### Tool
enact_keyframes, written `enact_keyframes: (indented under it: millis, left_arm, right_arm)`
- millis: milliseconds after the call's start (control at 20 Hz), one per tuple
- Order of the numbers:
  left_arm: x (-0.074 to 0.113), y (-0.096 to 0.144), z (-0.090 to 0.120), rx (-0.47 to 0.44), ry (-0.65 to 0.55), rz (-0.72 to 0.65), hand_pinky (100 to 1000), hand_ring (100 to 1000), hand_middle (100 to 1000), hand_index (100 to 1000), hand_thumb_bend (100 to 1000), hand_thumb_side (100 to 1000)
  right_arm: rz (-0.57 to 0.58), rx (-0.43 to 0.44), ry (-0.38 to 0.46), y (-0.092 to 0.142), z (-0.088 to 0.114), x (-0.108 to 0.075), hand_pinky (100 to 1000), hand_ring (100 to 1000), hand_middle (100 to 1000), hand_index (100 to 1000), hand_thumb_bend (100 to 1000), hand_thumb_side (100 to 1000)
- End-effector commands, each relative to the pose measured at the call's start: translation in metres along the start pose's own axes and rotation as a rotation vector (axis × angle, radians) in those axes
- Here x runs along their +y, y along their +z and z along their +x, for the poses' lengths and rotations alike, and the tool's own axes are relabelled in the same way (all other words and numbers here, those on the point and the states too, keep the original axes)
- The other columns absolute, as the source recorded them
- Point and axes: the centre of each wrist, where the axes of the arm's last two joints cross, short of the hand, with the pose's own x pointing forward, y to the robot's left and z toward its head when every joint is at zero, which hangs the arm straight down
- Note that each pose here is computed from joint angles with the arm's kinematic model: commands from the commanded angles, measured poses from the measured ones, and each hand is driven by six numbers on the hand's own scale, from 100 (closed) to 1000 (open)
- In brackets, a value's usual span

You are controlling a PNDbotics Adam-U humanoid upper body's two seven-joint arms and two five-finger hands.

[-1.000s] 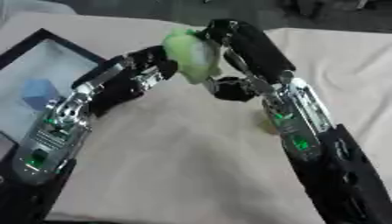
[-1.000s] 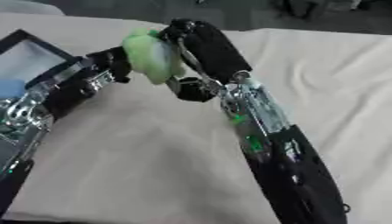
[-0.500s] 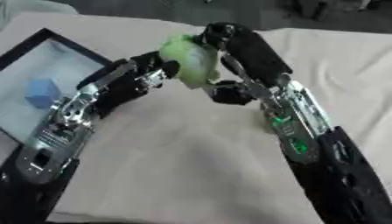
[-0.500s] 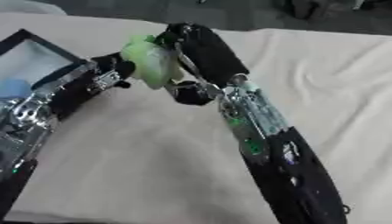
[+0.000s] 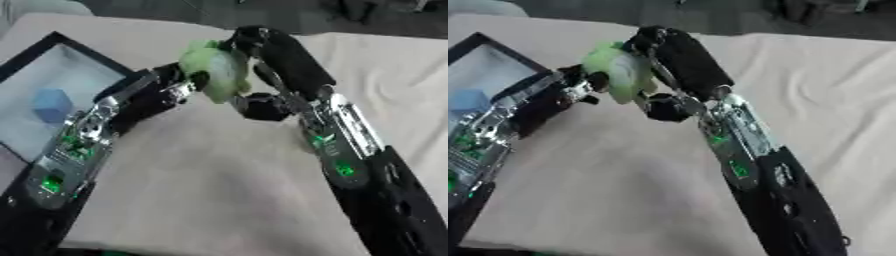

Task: Pick up the objects with one hand, pass them to the other hand, and then place them into the box on the other side of the table.

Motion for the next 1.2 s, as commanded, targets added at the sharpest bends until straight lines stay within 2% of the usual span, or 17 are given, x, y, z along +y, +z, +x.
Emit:
enact_keyframes:
  millis: [50,600,700,800,850,900,950,1150,1200]
  left_arm:
    - [0.001,-0.001,0.005,-0.007,-0.015,0.002,847,1000,985,807,334,707]
    - [0.001,-0.002,0.006,-0.028,0.012,-0.011,841,1000,973,802,318,704]
    - [0.001,-0.002,0.006,-0.034,0.023,-0.007,838,1000,968,798,305,695]
    - [0.0,-0.002,0.006,-0.037,0.035,-0.005,819,992,949,787,254,676]
    - [0.0,-0.003,0.005,-0.036,0.046,-0.002,814,986,940,781,215,660]
    - [0.0,-0.003,0.005,-0.032,0.057,0.003,803,973,927,767,120,606]
    - [0.0,-0.003,0.004,-0.026,0.069,0.011,788,955,907,747,100,548]
    - [0.0,-0.004,0.003,-0.002,0.125,0.036,753,898,845,684,100,371]
    - [0.0,-0.004,0.002,0.003,0.137,0.04,744,885,830,668,100,361]
  right_arm:
    - [-0.048,-0.044,-0.034,-0.007,0.009,-0.01,735,526,408,560,100,100]
    - [-0.027,-0.059,-0.101,-0.008,0.011,-0.006,722,519,400,556,100,100]
    - [-0.023,-0.061,-0.112,-0.008,0.011,-0.004,719,517,398,555,100,100]
    - [-0.018,-0.063,-0.121,-0.008,0.011,-0.003,717,516,396,554,100,100]
    - [-0.016,-0.063,-0.126,-0.008,0.011,-0.003,716,515,396,554,100,100]
    - [-0.014,-0.064,-0.131,-0.008,0.011,-0.002,715,515,396,554,100,100]
    - [-0.011,-0.064,-0.135,-0.008,0.011,-0.002,715,515,396,554,100,100]
    - [0.008,-0.058,-0.141,-0.008,0.011,0.0,718,520,404,563,100,100]
    - [0.015,-0.054,-0.14,-0.008,0.011,0.001,719,524,410,569,100,100]
